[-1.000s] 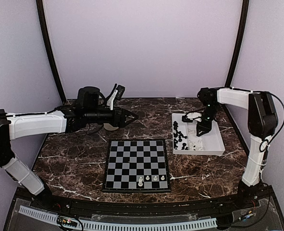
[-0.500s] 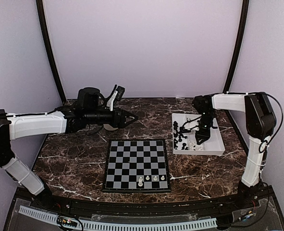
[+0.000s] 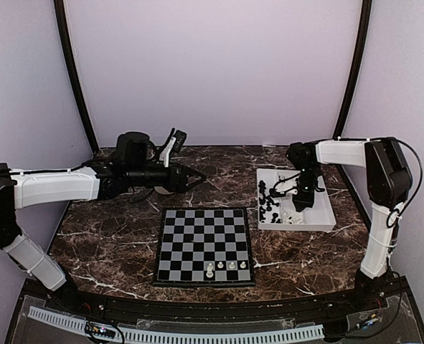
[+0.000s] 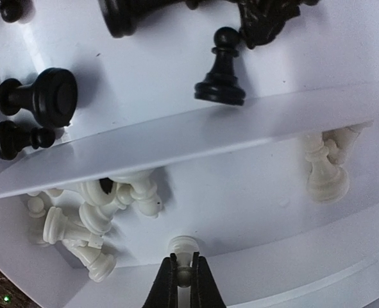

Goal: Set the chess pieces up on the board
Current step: Pick up the pawn from the storage box, then place the pawn at d2.

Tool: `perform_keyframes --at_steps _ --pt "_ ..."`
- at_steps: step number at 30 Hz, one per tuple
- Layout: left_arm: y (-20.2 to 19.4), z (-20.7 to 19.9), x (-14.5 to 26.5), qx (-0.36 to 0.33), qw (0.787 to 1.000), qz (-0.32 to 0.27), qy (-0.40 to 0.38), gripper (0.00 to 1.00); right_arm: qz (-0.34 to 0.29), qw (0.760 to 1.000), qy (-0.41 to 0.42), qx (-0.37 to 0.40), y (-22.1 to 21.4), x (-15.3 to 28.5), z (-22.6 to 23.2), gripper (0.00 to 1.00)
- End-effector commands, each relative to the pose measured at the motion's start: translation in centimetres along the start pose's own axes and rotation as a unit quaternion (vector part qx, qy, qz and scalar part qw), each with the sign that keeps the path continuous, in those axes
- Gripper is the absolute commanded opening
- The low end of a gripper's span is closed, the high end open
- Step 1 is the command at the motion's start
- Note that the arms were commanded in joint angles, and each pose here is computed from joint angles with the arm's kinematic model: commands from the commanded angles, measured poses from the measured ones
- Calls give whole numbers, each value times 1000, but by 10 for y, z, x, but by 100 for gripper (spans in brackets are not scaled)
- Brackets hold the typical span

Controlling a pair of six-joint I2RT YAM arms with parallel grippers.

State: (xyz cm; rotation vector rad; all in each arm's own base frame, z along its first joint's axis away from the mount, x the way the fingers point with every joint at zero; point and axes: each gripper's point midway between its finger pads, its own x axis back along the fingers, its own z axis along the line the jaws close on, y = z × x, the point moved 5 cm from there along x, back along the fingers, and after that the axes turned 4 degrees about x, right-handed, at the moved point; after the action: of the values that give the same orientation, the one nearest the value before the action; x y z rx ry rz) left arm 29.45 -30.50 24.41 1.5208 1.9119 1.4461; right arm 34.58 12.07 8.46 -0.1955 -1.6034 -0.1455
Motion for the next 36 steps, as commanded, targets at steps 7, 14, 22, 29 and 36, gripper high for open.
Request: perform_keyframes --at_steps 7,14,22,29,36 --pt "61 -25 37 -63 996 -36 44 72 -20 997 -71 37 40 66 18 0" --pt "85 17 57 -42 984 -87 148 73 -70 985 -95 126 123 108 71 0" --pt "77 71 110 21 964 -150 219 73 -95 961 -56 253 214 103 169 0" --pt "84 61 124 1 961 -167 221 73 -96 942 -20 320 255 81 233 0" --pt "86 56 127 -2 962 -169 215 73 -87 936 10 342 260 64 263 0"
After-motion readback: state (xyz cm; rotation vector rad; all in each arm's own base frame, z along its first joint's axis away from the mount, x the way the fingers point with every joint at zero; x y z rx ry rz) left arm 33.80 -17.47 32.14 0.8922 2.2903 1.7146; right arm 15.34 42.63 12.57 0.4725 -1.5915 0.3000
